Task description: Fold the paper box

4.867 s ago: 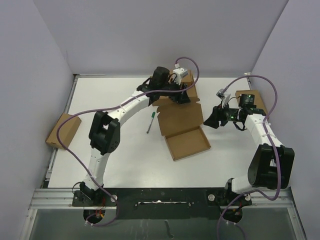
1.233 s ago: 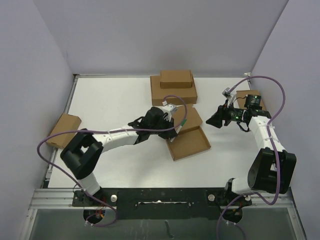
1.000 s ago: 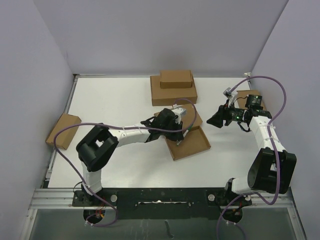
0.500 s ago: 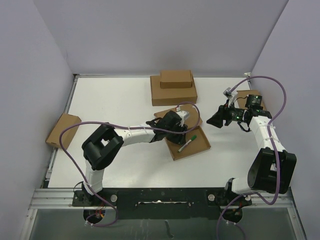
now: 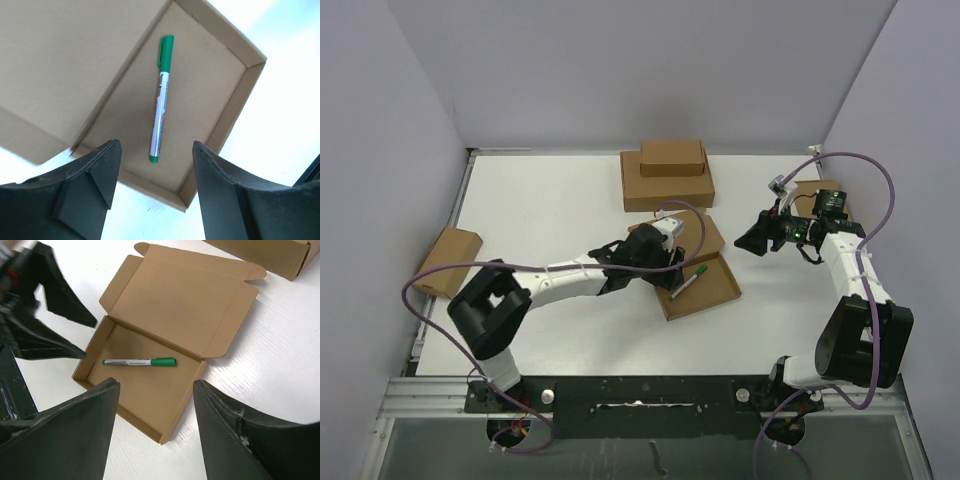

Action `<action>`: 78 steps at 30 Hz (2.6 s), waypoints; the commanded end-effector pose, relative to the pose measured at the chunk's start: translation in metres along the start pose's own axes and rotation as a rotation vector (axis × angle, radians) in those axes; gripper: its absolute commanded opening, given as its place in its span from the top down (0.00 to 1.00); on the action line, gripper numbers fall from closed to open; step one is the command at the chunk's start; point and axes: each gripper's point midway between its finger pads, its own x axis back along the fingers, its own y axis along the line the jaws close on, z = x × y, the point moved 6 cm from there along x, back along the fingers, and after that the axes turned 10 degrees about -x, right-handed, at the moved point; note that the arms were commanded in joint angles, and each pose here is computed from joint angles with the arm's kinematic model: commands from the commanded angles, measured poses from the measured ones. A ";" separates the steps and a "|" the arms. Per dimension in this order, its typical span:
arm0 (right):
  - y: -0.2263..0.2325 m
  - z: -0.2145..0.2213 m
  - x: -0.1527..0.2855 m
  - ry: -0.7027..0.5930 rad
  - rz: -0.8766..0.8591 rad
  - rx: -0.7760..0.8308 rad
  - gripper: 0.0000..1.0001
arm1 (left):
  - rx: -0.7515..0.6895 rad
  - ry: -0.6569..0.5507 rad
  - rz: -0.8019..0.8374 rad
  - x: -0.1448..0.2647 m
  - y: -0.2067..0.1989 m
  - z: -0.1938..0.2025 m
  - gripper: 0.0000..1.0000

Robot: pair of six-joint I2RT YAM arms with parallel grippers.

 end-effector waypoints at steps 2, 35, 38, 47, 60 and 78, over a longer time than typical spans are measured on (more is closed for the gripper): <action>0.008 -0.007 0.003 -0.036 -0.036 0.036 0.39 | -0.059 -0.340 -0.141 0.060 0.011 -0.050 0.18; 0.007 -0.001 -0.006 -0.005 -0.069 0.004 0.39 | 0.737 -0.245 0.050 -0.001 0.160 -0.029 0.50; 0.006 0.000 -0.006 -0.005 -0.069 0.002 0.39 | 0.743 -0.216 0.046 -0.007 0.161 -0.025 0.55; 0.007 0.000 -0.007 -0.003 -0.069 0.003 0.39 | 0.736 -0.159 0.063 -0.017 0.162 -0.018 0.75; 0.008 0.000 -0.007 -0.003 -0.079 0.008 0.39 | 0.597 -0.184 0.057 0.002 0.157 -0.024 1.00; -0.012 0.020 -0.034 0.038 -0.124 -0.206 0.40 | 0.184 -0.390 0.020 0.059 0.117 -0.042 1.00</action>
